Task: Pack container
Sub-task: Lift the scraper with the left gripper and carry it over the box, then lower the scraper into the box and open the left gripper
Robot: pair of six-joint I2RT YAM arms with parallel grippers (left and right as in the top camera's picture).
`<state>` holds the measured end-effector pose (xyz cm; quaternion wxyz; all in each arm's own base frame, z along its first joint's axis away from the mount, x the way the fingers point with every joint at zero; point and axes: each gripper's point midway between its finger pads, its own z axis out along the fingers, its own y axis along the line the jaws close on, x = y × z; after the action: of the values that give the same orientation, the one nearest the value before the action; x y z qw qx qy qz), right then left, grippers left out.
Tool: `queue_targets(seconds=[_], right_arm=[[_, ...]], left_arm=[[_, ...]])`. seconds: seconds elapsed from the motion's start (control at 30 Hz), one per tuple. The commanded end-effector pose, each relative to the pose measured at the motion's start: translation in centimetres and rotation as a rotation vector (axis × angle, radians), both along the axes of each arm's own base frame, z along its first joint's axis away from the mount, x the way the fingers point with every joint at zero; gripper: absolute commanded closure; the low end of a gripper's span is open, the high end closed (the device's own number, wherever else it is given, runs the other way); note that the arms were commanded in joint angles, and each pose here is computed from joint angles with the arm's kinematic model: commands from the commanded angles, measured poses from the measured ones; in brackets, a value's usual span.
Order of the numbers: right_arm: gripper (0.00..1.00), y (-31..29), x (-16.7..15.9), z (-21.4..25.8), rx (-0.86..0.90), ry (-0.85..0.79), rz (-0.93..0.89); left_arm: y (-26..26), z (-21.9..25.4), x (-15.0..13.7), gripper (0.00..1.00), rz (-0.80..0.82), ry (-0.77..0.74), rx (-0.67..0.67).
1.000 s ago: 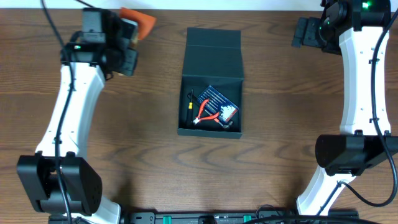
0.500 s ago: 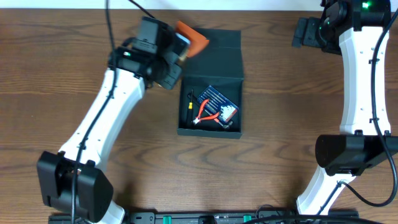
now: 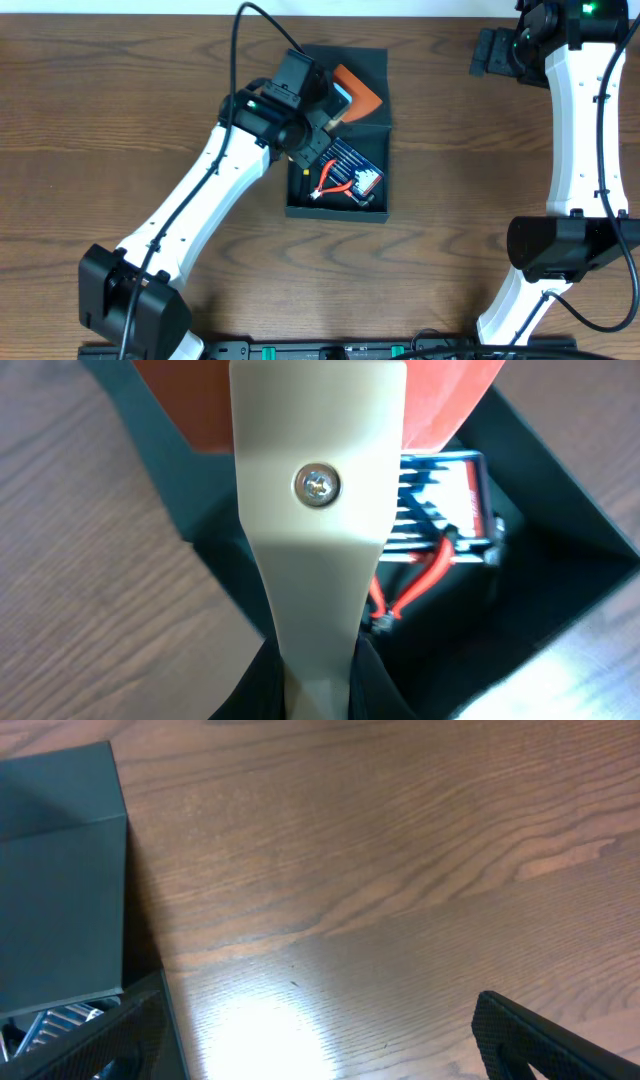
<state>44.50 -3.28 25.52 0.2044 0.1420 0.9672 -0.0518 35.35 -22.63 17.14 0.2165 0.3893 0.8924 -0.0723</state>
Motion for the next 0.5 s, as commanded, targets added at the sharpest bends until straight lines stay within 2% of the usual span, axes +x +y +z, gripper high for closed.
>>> queue_targets(seconds=[0.0,0.47], right_arm=[[0.01,0.1,0.2,0.6,0.004,-0.021,-0.008],[0.01,0.1,0.2,0.6,0.004,-0.021,-0.008]], left_arm=[[-0.9,1.3,-0.9,0.94,-0.023,-0.008,-0.03],[-1.7,-1.7,-3.4,0.94,-0.095,0.121,-0.008]])
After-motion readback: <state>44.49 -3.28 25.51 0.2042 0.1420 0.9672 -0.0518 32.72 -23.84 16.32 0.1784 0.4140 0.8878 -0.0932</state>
